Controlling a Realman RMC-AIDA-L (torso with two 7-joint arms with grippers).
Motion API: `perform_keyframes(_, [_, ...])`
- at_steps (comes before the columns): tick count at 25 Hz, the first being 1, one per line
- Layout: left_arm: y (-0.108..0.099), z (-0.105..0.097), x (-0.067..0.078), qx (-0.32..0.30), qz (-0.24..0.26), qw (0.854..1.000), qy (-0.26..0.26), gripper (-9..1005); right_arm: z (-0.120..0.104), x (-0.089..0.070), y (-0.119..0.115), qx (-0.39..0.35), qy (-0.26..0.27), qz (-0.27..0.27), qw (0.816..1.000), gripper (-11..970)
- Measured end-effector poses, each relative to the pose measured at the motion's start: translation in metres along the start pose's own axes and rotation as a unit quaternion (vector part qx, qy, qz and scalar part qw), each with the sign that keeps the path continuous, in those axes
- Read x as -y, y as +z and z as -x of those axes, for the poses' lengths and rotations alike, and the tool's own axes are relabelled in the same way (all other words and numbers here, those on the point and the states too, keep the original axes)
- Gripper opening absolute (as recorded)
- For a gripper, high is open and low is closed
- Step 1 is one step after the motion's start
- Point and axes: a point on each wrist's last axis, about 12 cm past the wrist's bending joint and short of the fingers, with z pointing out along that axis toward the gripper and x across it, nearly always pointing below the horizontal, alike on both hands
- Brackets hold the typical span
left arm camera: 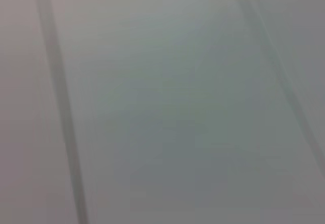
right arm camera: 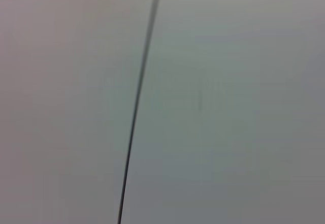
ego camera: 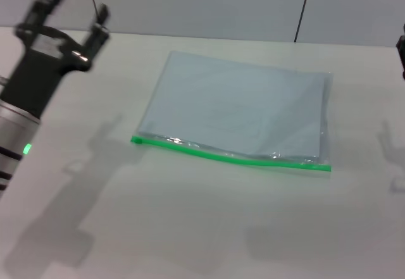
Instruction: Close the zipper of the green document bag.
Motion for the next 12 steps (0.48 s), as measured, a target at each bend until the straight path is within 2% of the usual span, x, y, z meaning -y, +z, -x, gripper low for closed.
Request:
perform_keyframes(1, [-0.001,0.0,-0.004,0.0,0.016,1.0,-0.017,536,0.0,0.0,0.0,0.0,0.0,0.0,1.0,607])
perform_keyframes(5, [-0.008,0.001,-0.015,0.007,0.051,0.997,-0.064,698,0.001,0.008,-0.004,0.013,0.092,-0.005,0.996,694])
perform_keyframes(8, [-0.012,0.003,-0.021,0.015,0.072,0.994,-0.085,881,0.003,0.009,-0.005,0.024,0.099,0.002,0.995,786])
perform_keyframes(11, [-0.015,0.004,-0.022,0.022,0.076,0.992,-0.097,876,0.004,0.007,-0.004,0.026,0.101,0.004,0.995,879])
perform_keyframes(12, [-0.015,0.005,-0.022,0.024,0.076,0.992,-0.099,874,0.004,0.006,-0.004,0.026,0.102,0.005,0.994,877])
